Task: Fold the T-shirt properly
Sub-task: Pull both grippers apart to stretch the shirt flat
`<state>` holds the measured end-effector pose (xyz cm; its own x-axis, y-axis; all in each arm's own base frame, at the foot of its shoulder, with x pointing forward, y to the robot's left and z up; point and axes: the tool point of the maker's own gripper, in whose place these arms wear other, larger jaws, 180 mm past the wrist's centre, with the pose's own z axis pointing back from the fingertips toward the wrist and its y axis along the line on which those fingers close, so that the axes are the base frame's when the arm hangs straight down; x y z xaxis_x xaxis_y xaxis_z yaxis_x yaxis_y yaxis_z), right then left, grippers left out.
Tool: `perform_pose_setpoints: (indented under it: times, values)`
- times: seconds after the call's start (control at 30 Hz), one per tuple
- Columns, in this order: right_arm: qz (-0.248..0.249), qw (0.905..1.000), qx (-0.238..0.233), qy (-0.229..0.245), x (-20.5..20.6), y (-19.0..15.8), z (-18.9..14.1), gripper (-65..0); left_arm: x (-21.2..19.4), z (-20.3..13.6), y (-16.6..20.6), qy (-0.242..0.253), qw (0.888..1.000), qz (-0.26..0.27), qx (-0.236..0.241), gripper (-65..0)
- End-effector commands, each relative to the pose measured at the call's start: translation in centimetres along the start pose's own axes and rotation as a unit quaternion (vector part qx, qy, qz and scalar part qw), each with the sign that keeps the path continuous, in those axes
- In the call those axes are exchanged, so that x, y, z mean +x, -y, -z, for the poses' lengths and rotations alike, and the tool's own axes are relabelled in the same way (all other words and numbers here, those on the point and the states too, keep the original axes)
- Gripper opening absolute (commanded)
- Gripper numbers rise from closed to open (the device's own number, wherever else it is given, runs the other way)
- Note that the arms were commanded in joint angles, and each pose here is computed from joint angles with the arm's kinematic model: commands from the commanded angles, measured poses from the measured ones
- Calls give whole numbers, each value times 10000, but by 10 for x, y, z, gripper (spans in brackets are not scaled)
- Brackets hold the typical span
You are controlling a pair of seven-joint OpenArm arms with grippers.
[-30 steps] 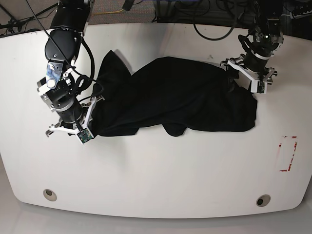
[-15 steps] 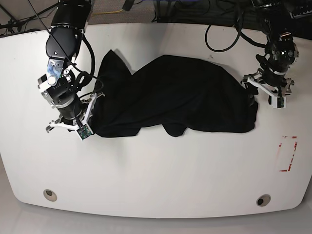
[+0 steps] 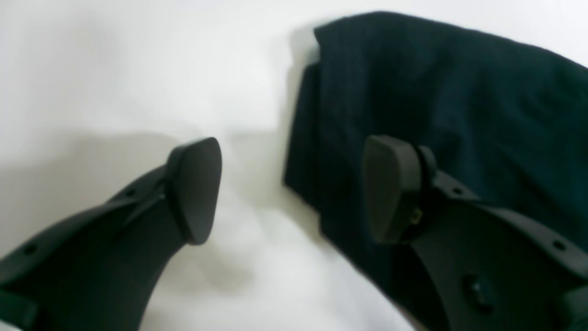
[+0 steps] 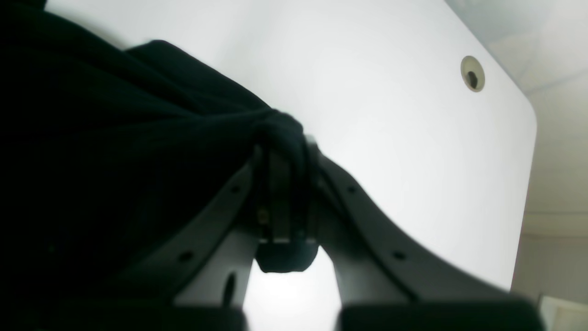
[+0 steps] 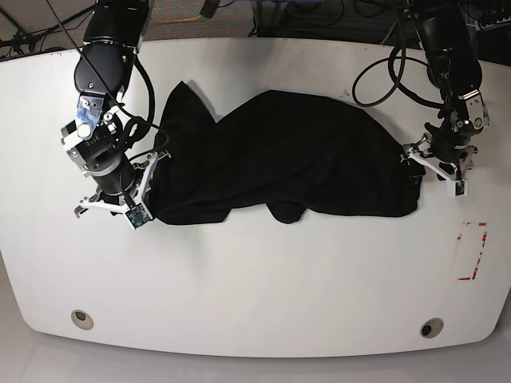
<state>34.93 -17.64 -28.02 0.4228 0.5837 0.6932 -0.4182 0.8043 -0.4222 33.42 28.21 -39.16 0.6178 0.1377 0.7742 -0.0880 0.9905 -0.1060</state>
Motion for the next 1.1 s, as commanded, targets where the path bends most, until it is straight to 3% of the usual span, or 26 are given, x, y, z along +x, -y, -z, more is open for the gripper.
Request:
perform_pose_setpoints:
  times: [0.0, 0.33, 0.4, 0.53, 0.67, 0.9, 1.07]
  values:
    - [-49, 9995, -158, 283, 17, 10, -5, -650, 16, 5, 0, 167, 9998, 63, -78, -210]
    - [-55, 9994, -206, 280, 17, 13, -7, -650, -13, 19, 49, -288, 9944, 531, -866, -222]
    - [-57, 9994, -206, 280, 17, 13, -7, -650, -23, 22, 54, -429, 9931, 556, -940, -331]
    - [-59, 9994, -221, 267, 17, 13, -7, -650, -28, 35, 53, -593, 9929, 431, -940, -650]
    - [-58, 9994, -232, 260, 16, 14, -7, -650, -26, 37, 49, -582, 9934, 375, -915, -650]
    - [84, 9978, -567, 327, 21, 42, -11, -650, 42, 8, 48, 308, 9939, 726, -768, -650]
    - [135, 9970, -644, 416, 34, 59, -2, -650, 96, -19, 58, 927, 9874, 1074, -704, -650]
